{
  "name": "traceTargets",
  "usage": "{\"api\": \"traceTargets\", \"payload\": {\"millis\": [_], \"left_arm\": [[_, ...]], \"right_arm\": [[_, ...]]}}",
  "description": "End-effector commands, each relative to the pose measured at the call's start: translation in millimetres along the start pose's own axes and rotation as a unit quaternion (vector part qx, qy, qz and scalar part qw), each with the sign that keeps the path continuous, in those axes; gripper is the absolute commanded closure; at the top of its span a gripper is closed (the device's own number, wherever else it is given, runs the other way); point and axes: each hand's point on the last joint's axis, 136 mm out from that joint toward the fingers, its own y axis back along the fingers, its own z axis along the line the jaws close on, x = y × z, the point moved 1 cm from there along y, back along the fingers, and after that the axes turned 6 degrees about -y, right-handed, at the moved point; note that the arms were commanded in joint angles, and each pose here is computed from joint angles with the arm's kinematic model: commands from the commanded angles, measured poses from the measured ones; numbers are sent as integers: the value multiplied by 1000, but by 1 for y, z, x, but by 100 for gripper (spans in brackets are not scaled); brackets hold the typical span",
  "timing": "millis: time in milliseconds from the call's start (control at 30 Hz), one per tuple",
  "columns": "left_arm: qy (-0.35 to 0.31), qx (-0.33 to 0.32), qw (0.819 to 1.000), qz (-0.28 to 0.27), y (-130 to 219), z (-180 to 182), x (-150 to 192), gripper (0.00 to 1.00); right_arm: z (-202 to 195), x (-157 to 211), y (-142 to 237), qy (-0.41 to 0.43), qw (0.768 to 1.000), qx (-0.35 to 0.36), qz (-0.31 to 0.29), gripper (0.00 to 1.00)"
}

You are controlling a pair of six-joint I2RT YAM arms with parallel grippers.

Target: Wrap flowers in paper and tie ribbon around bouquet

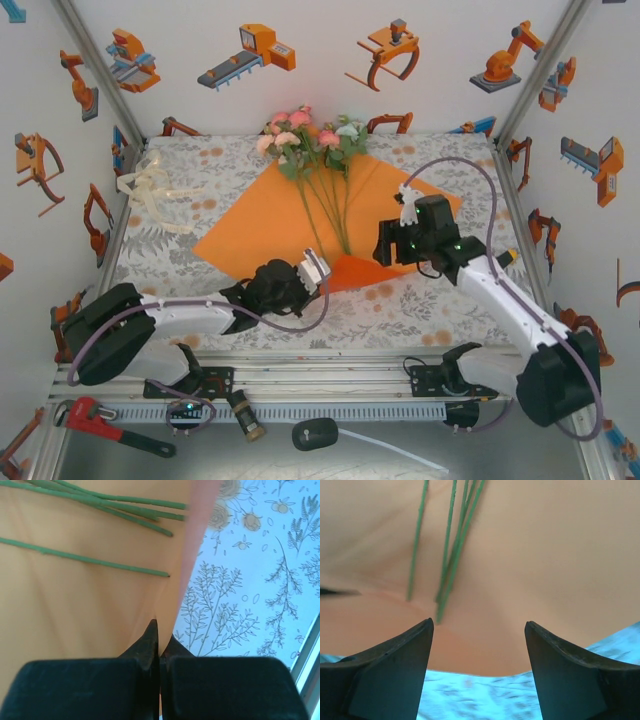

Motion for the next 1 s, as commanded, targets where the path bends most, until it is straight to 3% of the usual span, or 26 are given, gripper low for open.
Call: {"api": "traceTargets", "payload": {"millis": [0, 100, 367, 600, 733, 967], "left_arm": [[-3, 1, 1000, -9, 2, 7, -15, 100], [-11, -2, 1000, 1, 1, 12, -13, 100], [-4, -7, 1000, -9, 4, 28, -16, 100], [1, -15, 1000, -21, 9, 32, -22, 100], [-1, -12, 1000, -29, 9, 33, -29, 100], [6, -16, 999, -34, 10, 42, -38, 100]], "right_arm": [[14, 2, 4, 271, 958, -27, -92, 29], [38, 5, 9, 319, 930, -137, -120, 31], [71, -9, 22, 284, 914, -274, -90, 33], [83, -8, 51, 281, 915, -272, -103, 30], [78, -5, 34, 267, 919, -263, -121, 29], [91, 10, 8, 255, 908, -322, -83, 36]]}}
